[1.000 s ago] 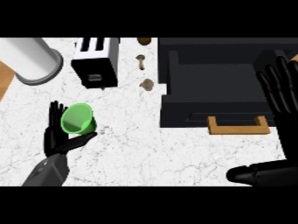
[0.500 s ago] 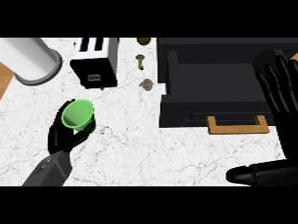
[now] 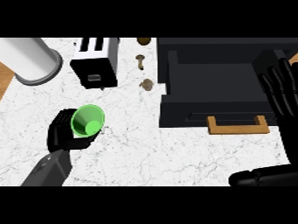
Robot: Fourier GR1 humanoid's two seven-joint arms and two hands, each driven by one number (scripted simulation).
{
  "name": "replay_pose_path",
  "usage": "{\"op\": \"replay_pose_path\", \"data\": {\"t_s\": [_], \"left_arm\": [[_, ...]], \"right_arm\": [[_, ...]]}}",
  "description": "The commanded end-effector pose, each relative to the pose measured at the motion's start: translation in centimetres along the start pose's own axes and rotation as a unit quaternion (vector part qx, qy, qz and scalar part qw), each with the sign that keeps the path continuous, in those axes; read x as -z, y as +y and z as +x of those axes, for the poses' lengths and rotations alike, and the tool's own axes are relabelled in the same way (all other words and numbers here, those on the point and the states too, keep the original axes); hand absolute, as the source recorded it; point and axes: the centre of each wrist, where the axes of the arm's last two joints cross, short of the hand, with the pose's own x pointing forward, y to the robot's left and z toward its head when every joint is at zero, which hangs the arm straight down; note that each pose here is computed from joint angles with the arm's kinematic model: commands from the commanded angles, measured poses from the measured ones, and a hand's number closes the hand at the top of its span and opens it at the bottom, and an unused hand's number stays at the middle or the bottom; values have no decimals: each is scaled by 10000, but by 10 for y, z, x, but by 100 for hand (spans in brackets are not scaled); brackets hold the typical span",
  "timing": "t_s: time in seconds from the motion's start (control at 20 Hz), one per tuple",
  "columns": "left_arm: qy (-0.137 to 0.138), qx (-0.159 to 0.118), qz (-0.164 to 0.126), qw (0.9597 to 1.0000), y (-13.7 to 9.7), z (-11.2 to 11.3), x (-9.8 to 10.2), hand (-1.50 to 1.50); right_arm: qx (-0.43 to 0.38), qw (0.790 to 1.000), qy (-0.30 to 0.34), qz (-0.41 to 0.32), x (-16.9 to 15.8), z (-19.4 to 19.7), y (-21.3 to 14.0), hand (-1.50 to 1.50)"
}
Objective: Pick up the cup, place it into the drawer and close the drawer
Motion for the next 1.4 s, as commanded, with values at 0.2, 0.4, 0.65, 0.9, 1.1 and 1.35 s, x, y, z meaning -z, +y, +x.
{"op": "replay_pose_path", "data": {"t_s": [0.2, 0.4, 0.65, 0.9, 1.1, 1.35], "left_arm": [[-483, -139, -402, 9979, 13, 3, -12, 150], [-823, -211, -646, 9943, 9, 12, -11, 150], [-1067, -521, -1109, 9867, -23, 31, 20, 150], [-1046, -436, -1671, 9794, -67, 60, 31, 150], [-1112, -559, -1847, 9749, -95, 90, 39, 150], [-1103, -791, -1848, 9734, -144, 132, 54, 150]], "right_arm": [[-10, 10000, -45, -77, -5, 5, 1, -150], [-24, 9999, 11, -119, -3, 3, -13, -150], [23, 9999, 28, -166, -14, -3, -16, -150], [-39, 9999, 99, -135, -6, -7, -21, -150], [-78, 9999, 59, -94, 6, -1, -12, -150], [-103, 9998, 119, -119, 6, 3, -11, -150]]}}
